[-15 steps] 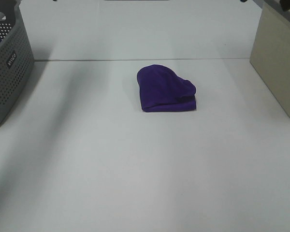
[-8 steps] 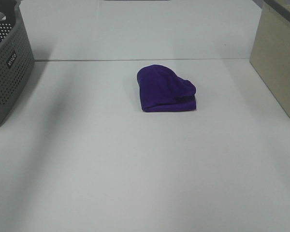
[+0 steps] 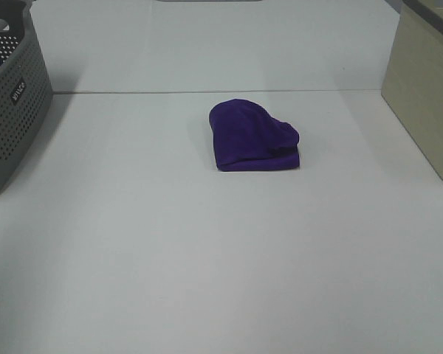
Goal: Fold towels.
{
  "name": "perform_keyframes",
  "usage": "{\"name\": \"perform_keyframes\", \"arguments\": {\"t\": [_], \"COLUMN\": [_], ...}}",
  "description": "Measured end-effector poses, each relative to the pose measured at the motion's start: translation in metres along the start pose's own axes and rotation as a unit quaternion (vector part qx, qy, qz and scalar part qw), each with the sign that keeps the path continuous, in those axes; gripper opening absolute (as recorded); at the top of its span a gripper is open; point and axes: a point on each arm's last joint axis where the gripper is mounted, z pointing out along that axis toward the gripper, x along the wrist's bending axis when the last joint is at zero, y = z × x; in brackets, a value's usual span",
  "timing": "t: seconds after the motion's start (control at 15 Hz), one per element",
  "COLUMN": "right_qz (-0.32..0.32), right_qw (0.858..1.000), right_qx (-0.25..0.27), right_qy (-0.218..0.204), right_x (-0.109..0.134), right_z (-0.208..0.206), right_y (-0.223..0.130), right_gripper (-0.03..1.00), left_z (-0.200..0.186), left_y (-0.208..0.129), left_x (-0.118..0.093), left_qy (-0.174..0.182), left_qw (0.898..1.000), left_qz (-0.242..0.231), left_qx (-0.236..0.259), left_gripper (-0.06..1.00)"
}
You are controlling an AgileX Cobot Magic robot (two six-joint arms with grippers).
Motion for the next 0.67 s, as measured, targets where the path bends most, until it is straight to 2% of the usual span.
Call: {"name": "perform_keyframes", "arguments": {"t": [0.07, 0.2, 0.4, 0.53, 0.6, 0.67], "right_qz": [-0.003, -0.013, -0.031, -0.032, -0.031, -0.029], "right_qw": [1.000, 0.999, 0.995, 0.996, 0.996, 0.997], "right_qx": [-0.013, -0.042, -0.082, -0.077, -0.076, -0.060], "right_qy": [0.000, -0.008, -0.036, -0.040, -0.040, -0.040], "right_x": [0.000, 0.000, -0.004, -0.006, -0.006, -0.008], "right_z": [-0.003, -0.010, -0.016, -0.013, -0.012, -0.004], "right_y": [-0.017, -0.045, -0.074, -0.077, -0.077, -0.081], "right_gripper": [0.83, 0.83, 0.83, 0.83, 0.83, 0.83], "left_z": [-0.007, -0.041, -0.076, -0.082, -0.081, -0.074], "left_y": [-0.010, -0.053, -0.096, -0.108, -0.108, -0.111], "left_x": [0.001, 0.007, 0.013, 0.014, 0.012, 0.004], "left_qy": [0.000, 0.001, 0.003, 0.005, -0.003, -0.039], "left_qw": [1.000, 0.998, 0.994, 0.994, 0.994, 0.995], "left_qz": [-0.002, -0.015, -0.031, -0.023, -0.005, 0.029], "left_qx": [-0.010, -0.057, -0.109, -0.109, -0.106, -0.093], "left_gripper": [0.78, 0.78, 0.78, 0.78, 0.78, 0.78]}}
